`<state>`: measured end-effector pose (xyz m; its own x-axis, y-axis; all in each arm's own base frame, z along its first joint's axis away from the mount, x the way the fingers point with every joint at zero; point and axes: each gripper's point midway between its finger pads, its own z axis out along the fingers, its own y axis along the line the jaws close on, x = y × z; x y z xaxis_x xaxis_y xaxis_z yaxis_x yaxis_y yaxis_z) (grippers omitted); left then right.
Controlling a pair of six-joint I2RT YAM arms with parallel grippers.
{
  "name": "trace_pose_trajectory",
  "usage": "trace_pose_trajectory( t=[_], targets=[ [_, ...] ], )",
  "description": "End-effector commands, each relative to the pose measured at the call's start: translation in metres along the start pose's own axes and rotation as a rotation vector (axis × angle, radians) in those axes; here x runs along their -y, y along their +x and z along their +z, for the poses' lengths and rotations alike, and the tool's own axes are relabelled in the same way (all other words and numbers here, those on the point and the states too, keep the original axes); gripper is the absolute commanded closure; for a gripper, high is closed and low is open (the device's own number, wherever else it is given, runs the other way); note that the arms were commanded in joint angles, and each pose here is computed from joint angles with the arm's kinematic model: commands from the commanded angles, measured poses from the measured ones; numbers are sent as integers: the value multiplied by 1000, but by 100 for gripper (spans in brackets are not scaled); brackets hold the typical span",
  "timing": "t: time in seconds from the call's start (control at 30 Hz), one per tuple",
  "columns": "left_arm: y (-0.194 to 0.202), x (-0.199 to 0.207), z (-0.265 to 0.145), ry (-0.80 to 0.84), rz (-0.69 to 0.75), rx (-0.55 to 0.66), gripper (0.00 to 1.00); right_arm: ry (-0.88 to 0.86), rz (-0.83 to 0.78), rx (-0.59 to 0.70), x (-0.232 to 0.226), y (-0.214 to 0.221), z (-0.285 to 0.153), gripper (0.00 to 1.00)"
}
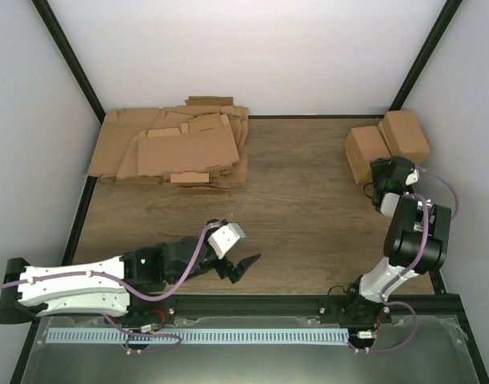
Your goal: Fold the paper box
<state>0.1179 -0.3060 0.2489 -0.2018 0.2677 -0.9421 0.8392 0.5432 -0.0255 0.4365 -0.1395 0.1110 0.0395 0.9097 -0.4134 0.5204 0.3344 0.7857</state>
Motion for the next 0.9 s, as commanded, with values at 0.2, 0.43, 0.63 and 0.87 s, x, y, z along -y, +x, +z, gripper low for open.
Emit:
trace_pose_trajectory(
  t=[0.2, 0.43, 0.63, 0.87],
  targets=[
    [-10, -2, -4, -3, -18, 33, 0, -38, 13, 18, -19, -7, 10, 38],
    [-7, -2, -1, -8, -13, 22, 0, -51, 3, 10, -22, -6, 8, 28],
    [-5, -1, -1, -2, -12, 18, 0, -118, -77, 26, -34, 4, -22, 17],
    [-10, 1, 5, -11, 18, 2, 0, -288, -458, 106, -92, 45, -75, 18]
  ],
)
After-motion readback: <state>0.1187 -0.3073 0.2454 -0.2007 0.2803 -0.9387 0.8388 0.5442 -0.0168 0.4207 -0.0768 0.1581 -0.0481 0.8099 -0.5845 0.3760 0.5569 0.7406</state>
